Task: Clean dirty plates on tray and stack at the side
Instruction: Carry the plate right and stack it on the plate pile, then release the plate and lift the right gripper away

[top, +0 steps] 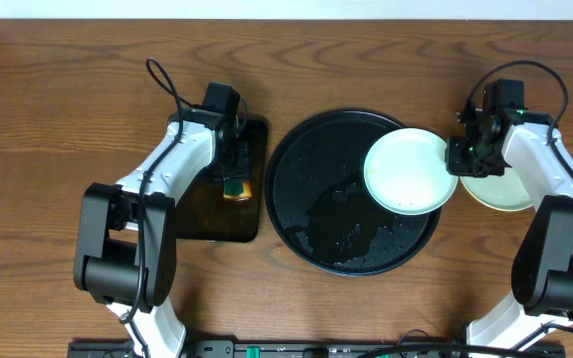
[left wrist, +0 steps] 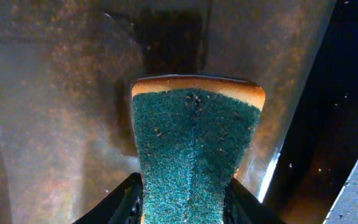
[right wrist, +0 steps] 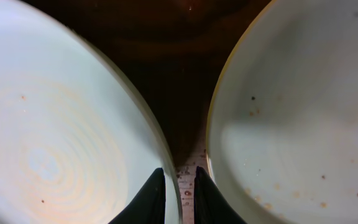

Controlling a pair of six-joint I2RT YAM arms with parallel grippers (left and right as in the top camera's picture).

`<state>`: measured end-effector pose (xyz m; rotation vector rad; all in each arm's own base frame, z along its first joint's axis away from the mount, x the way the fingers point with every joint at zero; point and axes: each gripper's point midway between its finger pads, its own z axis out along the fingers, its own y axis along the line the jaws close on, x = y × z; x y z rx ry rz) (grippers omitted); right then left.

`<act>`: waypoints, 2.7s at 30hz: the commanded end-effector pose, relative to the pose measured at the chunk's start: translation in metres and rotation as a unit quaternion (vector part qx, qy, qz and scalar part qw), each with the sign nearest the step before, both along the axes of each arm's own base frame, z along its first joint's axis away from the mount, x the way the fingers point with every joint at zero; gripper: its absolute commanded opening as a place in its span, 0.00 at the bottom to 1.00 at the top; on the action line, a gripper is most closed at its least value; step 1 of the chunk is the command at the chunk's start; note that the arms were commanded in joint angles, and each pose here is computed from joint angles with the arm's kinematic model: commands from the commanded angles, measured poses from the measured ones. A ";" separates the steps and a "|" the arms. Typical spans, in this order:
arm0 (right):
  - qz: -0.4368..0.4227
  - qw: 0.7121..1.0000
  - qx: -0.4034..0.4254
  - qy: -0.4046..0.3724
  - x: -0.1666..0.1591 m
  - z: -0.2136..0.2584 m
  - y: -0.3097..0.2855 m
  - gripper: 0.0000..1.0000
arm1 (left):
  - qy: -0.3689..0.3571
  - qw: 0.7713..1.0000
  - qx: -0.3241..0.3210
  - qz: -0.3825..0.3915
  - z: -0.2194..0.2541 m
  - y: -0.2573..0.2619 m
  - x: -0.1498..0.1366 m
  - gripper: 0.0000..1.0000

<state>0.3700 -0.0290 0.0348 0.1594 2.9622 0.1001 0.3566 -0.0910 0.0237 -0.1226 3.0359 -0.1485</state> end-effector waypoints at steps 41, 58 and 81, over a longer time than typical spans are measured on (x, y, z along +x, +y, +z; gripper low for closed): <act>-0.272 0.955 -0.066 -0.093 -0.030 0.065 -0.164 0.01 | 0.001 1.000 0.010 0.005 0.003 0.006 -0.004 0.40; -0.174 0.973 0.091 -0.117 0.000 0.068 -0.085 0.41 | -0.006 1.000 0.009 0.002 0.004 0.006 0.000 0.60; 0.070 0.995 -0.022 -0.061 -0.013 0.070 0.030 0.99 | -0.028 0.993 0.030 0.107 0.085 0.045 -0.033 0.79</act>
